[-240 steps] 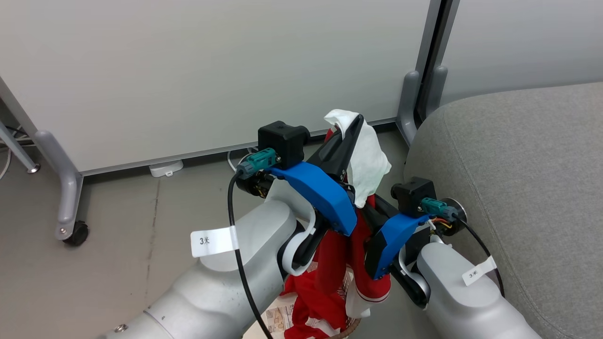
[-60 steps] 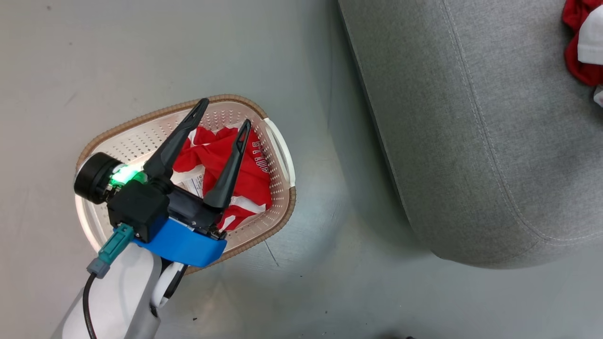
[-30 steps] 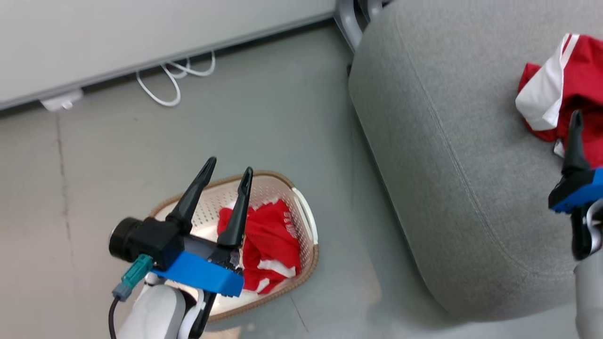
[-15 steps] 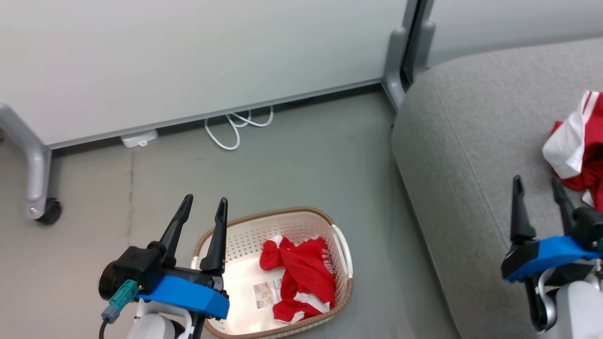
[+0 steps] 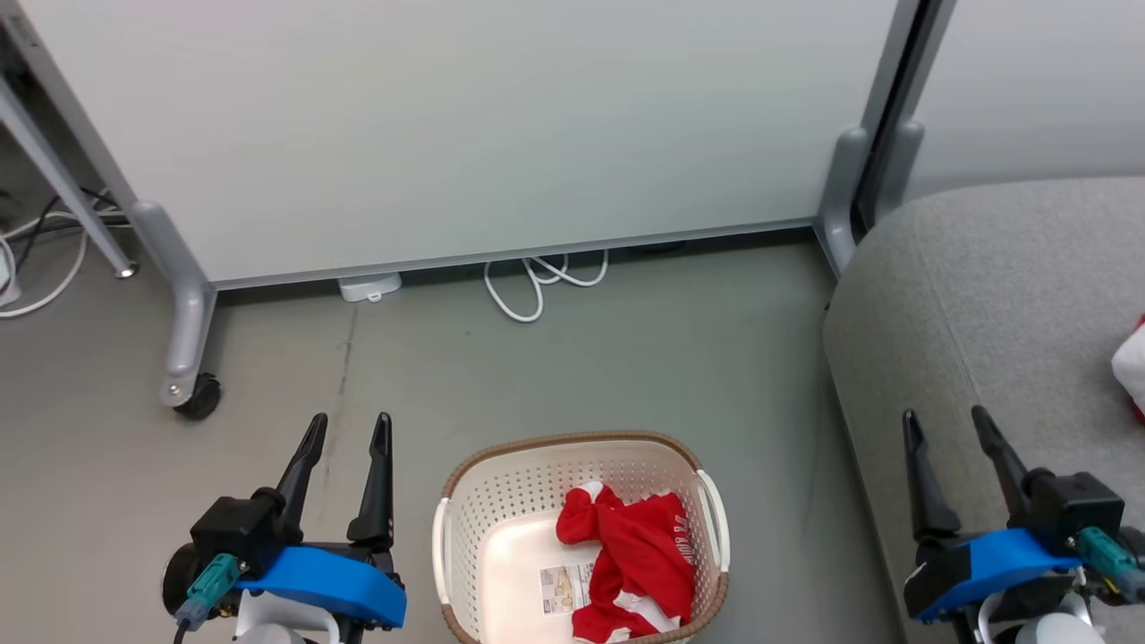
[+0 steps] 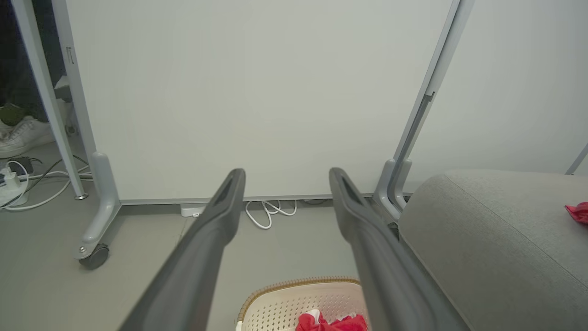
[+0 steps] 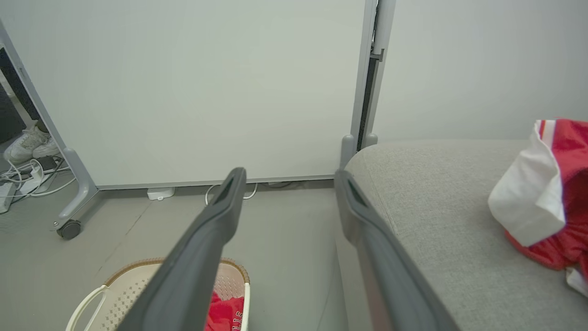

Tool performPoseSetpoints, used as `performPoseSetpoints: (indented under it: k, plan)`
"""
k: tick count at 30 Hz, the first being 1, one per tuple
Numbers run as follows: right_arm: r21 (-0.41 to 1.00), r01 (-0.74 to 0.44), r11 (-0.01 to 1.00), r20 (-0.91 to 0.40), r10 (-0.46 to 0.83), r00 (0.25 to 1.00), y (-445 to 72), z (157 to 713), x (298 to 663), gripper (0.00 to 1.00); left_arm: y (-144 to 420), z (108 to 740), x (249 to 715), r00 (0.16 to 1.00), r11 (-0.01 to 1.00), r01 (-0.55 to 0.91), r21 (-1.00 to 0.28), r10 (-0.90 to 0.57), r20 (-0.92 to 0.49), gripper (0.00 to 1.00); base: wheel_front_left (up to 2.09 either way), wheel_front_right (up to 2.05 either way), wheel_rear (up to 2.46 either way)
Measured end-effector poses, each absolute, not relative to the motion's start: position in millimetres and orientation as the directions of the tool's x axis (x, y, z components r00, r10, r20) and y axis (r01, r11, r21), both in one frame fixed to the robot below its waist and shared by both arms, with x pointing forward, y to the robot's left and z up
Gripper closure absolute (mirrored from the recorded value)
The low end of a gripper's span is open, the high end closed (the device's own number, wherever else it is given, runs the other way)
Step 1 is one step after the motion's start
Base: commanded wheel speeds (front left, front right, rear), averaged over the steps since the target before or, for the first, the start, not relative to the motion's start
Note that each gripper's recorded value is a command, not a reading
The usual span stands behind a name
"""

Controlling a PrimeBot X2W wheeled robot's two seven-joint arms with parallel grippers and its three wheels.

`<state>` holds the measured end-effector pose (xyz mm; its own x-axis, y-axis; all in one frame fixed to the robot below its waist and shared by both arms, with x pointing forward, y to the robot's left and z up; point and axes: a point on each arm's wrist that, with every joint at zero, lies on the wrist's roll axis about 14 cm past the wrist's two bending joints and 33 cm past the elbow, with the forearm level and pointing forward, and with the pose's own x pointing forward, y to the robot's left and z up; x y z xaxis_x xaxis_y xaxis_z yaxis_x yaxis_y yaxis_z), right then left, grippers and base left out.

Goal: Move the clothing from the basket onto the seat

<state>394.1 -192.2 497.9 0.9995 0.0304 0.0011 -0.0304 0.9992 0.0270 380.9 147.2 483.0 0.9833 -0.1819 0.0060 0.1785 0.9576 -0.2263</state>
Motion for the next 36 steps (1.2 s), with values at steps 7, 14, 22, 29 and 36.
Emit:
performPoseSetpoints:
  k: [7,14,22,29,36]
  plan:
    - [0.014,-0.079,0.997,0.000,0.079,0.997,-176.5,498.5,388.4,0.00,161.2,478.7,370.0,0.990,0.965,0.135,-0.226,-0.141,-0.010,0.00,0.00,0.00,0.00]
    - [0.018,-0.102,0.995,0.004,0.102,0.995,-168.4,501.5,386.3,0.00,168.1,476.4,364.9,0.992,0.967,0.115,-0.225,-0.122,-0.017,0.00,0.00,0.00,0.00]
    - [0.031,-0.107,0.994,-0.001,0.108,0.994,-166.4,500.5,386.2,0.00,170.1,473.9,364.2,0.993,0.968,0.107,-0.227,-0.116,-0.024,0.00,0.00,0.00,0.00]
    - [0.036,-0.108,0.994,-0.010,0.108,0.994,-166.0,497.2,387.0,0.00,169.9,471.5,365.1,0.993,0.968,0.106,-0.228,-0.116,-0.031,0.00,0.00,0.00,0.00]
    - [0.039,-0.105,0.994,-0.028,0.106,0.994,-166.7,490.6,389.3,0.00,161.5,463.2,369.0,0.988,0.965,0.125,-0.230,-0.141,-0.056,0.00,0.00,0.00,0.00]
